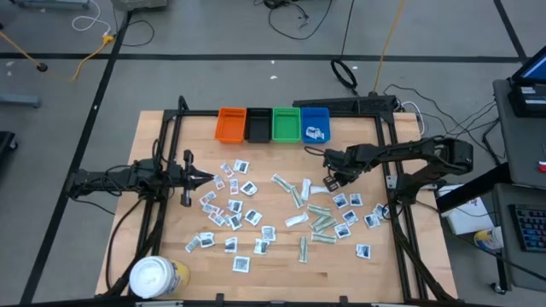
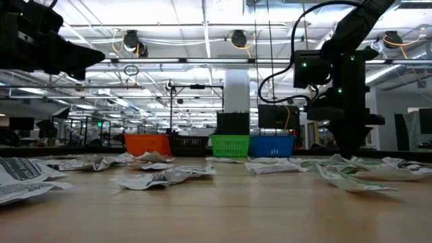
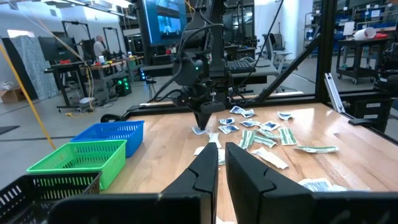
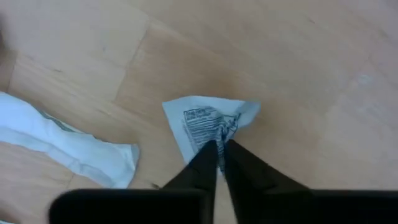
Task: Pick & Place First Aid Supplies
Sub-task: Put the blue packet into the blue bin
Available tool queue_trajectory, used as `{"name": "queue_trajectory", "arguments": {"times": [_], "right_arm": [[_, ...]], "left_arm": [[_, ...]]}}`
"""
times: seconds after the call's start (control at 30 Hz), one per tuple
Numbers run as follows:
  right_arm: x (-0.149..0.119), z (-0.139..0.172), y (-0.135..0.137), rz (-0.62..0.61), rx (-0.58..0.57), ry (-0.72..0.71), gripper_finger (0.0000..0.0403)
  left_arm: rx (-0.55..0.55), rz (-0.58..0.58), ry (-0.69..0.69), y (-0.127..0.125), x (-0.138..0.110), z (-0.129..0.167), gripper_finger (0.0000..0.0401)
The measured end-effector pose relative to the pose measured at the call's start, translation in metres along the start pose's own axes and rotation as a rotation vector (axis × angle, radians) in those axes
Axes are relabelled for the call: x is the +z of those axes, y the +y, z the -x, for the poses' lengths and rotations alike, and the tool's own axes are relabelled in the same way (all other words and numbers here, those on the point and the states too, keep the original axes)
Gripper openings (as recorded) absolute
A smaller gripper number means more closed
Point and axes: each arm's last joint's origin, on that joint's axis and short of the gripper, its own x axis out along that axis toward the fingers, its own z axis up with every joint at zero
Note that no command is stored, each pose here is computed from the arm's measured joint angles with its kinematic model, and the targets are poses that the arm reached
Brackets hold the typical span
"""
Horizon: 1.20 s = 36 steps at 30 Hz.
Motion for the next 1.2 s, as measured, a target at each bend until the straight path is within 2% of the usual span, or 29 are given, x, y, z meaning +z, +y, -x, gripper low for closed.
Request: {"name": "queue_trajectory", "arguments": {"times": [0.2, 0.7, 0.97, 1.2], "right_arm": [[0.004, 0.008, 0.003, 0.023, -0.008, 0.006, 0.0003], [0.046, 0.091, 0.012, 0.041, 0.036, 0.021, 0.0001], [0.065, 0.097, 0.008, 0.010, 0.025, 0.030, 0.0001], [0.111, 0.093, 0.005, 0.007, 0.011, 0.041, 0.0000]], "left_arm": [[0.000, 0.000, 0.000, 0.000, 0.000, 0.000, 0.0037], [0.000, 0.000, 0.000, 0.000, 0.000, 0.000, 0.0037], [0.000, 0.000, 0.000, 0.000, 0.000, 0.000, 0.0037], [0.000, 0.000, 0.000, 0.000, 0.000, 0.000, 0.0037]]}}
